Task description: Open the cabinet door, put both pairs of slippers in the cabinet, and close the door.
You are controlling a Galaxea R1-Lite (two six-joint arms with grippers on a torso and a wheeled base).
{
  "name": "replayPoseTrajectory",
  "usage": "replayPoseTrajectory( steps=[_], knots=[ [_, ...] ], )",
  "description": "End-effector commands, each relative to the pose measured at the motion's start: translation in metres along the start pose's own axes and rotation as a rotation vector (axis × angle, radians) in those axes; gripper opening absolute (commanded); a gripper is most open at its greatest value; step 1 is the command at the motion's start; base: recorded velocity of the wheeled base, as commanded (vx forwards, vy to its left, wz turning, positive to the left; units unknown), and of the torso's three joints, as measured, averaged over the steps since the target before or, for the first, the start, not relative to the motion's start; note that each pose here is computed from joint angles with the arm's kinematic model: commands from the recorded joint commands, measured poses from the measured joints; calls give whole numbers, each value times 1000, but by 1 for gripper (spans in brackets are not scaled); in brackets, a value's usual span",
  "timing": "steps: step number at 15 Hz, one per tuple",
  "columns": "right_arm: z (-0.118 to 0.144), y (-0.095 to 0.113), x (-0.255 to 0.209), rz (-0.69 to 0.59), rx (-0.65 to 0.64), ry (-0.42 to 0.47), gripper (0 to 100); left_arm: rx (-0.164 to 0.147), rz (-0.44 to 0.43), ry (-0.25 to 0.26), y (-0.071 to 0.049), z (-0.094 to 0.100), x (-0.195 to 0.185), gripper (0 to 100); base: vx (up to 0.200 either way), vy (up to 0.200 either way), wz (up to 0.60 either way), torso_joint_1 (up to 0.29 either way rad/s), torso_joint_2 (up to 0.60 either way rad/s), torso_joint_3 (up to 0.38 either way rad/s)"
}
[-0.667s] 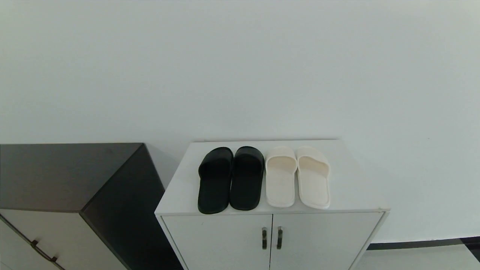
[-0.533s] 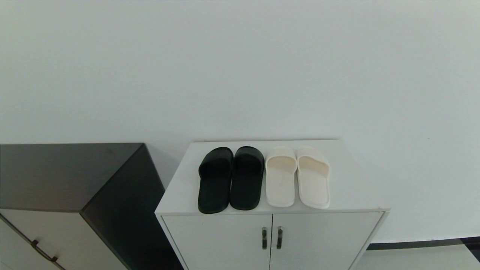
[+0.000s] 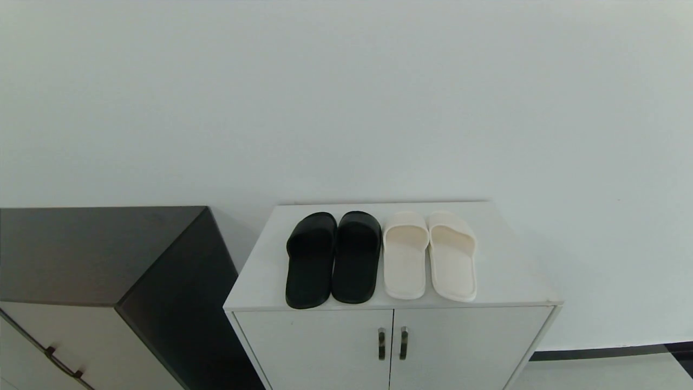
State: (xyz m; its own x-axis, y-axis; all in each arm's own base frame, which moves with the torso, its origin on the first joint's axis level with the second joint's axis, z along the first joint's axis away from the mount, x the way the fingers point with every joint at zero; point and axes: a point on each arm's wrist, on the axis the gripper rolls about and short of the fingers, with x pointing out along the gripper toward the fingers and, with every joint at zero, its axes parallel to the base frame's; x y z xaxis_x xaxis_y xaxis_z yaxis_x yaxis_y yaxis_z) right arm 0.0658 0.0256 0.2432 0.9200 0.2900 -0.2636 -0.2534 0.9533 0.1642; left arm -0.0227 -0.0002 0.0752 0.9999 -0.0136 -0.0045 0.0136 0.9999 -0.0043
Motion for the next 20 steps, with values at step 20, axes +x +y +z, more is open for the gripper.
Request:
replayPoseTrajectory(
  steps=[20],
  knots=[
    [-64,149,259,-161,-60,67,100,3,1,-1,0,0,0,0,0,0,0,0,0,0]
  ],
)
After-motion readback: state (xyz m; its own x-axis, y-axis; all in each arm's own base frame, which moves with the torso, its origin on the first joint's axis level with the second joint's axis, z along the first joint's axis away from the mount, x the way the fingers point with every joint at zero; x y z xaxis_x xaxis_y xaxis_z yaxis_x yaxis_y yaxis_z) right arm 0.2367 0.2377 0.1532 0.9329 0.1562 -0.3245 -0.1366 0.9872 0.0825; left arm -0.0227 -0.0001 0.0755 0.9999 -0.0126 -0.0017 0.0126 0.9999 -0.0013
